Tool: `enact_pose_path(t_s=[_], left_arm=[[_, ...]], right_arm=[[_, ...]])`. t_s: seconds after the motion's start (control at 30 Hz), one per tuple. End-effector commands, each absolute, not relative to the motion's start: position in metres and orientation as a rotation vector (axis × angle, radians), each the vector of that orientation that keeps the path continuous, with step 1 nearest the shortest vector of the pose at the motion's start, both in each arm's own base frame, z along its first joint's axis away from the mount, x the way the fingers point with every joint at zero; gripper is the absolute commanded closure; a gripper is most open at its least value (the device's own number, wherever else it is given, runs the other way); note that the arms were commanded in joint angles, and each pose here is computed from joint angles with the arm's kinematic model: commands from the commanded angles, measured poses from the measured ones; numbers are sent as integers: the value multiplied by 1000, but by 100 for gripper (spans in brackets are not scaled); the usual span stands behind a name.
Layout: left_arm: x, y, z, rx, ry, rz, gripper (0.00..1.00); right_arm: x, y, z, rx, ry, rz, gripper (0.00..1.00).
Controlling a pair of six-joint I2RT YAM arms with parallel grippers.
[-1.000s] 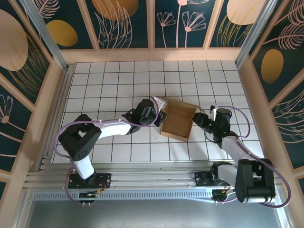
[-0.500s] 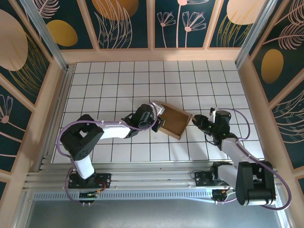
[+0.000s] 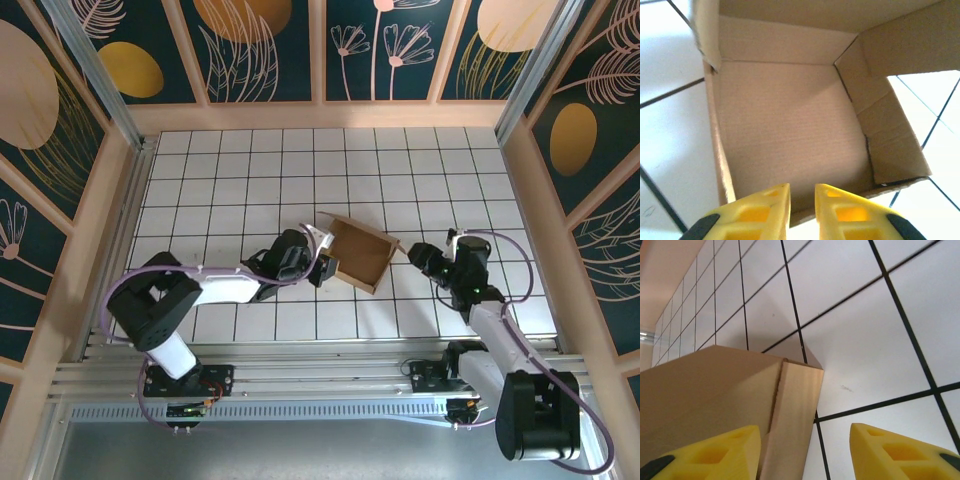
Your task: Fold the paper box
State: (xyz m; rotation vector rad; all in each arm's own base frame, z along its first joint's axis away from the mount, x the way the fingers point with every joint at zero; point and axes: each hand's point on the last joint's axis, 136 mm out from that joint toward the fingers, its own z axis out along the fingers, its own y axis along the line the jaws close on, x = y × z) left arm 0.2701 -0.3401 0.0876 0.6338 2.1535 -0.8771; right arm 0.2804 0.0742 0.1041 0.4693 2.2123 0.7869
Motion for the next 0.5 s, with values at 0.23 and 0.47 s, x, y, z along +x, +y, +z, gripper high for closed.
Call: enact_pose_path(t_s=[0.23, 0.47], left_arm=[[260, -304, 210, 342, 1857, -1032, 66], [252, -236, 222, -8, 1885, -956, 15]], right_arm=[[327, 107, 230, 38, 2097, 787, 53], [324, 198, 218, -274, 2254, 891, 58]])
